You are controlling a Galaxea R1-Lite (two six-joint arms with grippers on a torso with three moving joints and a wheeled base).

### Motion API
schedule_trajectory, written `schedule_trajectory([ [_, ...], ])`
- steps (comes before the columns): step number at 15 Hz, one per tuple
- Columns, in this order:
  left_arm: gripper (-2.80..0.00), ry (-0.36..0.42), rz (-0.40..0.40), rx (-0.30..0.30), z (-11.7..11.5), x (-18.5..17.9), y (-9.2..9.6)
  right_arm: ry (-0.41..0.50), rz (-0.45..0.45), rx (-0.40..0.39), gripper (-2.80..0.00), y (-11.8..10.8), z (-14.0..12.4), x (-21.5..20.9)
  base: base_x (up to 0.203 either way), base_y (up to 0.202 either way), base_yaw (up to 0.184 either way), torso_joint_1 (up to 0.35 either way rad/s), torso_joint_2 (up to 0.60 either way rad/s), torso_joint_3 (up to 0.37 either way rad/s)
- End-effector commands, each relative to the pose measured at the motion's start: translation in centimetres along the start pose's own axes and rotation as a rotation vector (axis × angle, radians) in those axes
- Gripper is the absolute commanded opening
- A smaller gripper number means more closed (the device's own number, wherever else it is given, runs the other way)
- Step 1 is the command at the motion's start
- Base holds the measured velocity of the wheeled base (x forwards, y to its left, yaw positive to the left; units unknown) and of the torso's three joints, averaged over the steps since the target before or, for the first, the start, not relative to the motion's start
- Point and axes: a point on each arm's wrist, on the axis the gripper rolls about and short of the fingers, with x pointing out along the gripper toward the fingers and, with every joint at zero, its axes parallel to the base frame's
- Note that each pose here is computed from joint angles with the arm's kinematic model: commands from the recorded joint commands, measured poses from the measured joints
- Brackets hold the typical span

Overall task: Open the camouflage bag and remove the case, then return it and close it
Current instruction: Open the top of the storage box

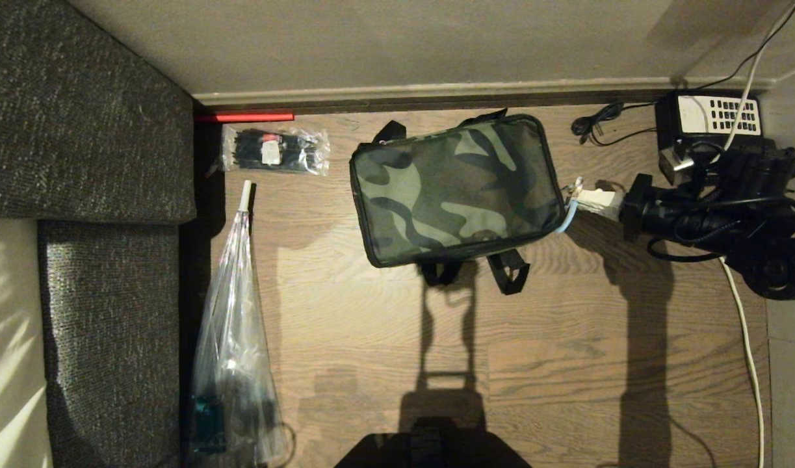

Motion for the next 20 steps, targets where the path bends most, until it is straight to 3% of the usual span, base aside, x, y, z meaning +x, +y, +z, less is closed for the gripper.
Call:
schedule_trajectory([
  [1,-2.80,-0.001,0.000,0.000,0.0,0.0,0.0,0.017,-0.008,-0.021,-2.80,-0.5,-0.4,0.0,0.000,0.000,0.000,0.000,0.00,0.000],
  [9,-2.80,-0.001,0.001,0.000,0.0,0.0,0.0,0.104,-0.110,-0.427,-2.80,-4.2,-1.9,-0.5,0.000,0.000,0.000,0.000,0.00,0.000],
  [14,-2.80,0.000,0.001,0.000,0.0,0.0,0.0,0.058,-0.117,-0.527,-2.80,-4.1,-0.4,0.1,0.000,0.000,0.000,0.000,0.00,0.000],
  [20,-2.80,-0.001,0.001,0.000,0.0,0.0,0.0,0.105,-0.210,-0.876,-2.80,-5.1,0.3,1.5,0.000,0.000,0.000,0.000,0.00,0.000],
])
